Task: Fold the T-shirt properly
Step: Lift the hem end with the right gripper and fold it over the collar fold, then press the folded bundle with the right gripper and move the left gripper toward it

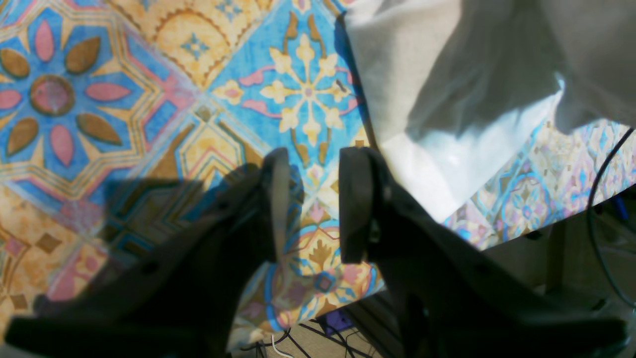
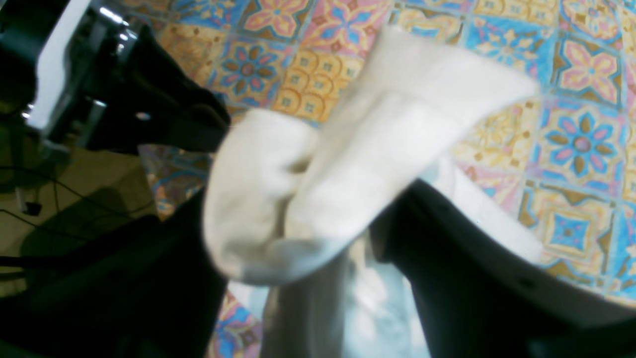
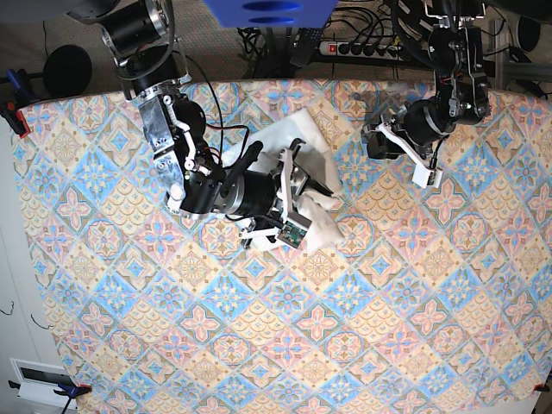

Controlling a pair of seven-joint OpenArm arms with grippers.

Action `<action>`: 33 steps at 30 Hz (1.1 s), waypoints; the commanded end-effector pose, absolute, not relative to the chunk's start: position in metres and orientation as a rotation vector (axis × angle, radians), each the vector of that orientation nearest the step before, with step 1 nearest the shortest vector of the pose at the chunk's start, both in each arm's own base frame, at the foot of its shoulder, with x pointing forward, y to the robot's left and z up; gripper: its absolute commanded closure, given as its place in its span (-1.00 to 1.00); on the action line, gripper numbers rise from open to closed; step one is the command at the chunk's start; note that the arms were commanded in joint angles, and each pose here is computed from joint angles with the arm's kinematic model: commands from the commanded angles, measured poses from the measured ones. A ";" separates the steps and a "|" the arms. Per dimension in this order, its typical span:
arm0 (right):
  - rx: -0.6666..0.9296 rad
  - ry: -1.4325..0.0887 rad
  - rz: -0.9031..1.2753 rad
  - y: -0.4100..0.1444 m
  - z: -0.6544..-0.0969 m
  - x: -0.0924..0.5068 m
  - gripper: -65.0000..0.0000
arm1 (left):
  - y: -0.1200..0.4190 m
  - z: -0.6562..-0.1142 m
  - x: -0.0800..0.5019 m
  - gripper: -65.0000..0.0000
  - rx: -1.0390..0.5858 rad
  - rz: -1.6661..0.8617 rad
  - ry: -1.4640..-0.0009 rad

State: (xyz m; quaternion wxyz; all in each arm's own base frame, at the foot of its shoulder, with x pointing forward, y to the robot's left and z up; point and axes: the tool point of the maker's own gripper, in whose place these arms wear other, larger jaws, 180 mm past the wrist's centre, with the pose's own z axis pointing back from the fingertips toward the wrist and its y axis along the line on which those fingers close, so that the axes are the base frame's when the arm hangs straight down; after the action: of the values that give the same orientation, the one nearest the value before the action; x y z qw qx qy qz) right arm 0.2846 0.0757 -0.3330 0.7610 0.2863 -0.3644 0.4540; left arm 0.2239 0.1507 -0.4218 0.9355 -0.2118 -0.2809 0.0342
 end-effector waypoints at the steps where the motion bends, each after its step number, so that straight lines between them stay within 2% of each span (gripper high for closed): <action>1: 0.599 -0.841 0.999 0.076 -0.322 0.299 0.16 | 0.151 -0.413 0.231 0.49 -0.442 0.060 -0.611; 5: 0.462 -0.823 1.038 0.063 -0.333 0.312 0.15 | 0.151 -0.413 0.231 0.49 -0.442 0.060 -0.611; 7: 0.457 -0.822 1.040 0.062 -0.333 0.312 0.07 | 0.151 -0.413 0.231 0.49 -0.444 0.061 -0.610; 10: 0.457 -0.823 1.045 0.063 -0.332 0.311 -0.14 | 0.150 -0.413 0.231 0.49 -0.445 0.061 -0.610; 14: 0.526 -0.836 1.030 0.071 -0.326 0.307 -0.55 | 0.150 -0.413 0.231 0.49 -0.445 0.061 -0.610; 15: 0.537 -0.838 1.027 0.072 -0.325 0.306 -0.58 | 0.150 -0.413 0.231 0.49 -0.445 0.061 -0.610; 23: 0.568 -0.858 0.996 0.067 -0.318 0.309 -0.58 | 0.150 -0.413 0.230 0.49 -0.446 0.062 -0.609; 28: 0.533 -0.949 0.787 0.017 -0.306 0.347 -0.58 | 0.149 -0.413 0.230 0.50 -0.447 0.060 -0.609; 33: 0.620 -0.933 0.610 -0.008 -0.317 0.358 -0.58 | 0.149 -0.411 0.232 0.50 -0.447 0.059 -0.614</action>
State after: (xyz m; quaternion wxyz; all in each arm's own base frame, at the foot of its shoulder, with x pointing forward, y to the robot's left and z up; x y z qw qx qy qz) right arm 0.3505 -0.0208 -0.3394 0.8284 0.2681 -0.4043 0.2801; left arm 0.2237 0.1502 -0.4216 0.9351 -0.2136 -0.2805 0.0351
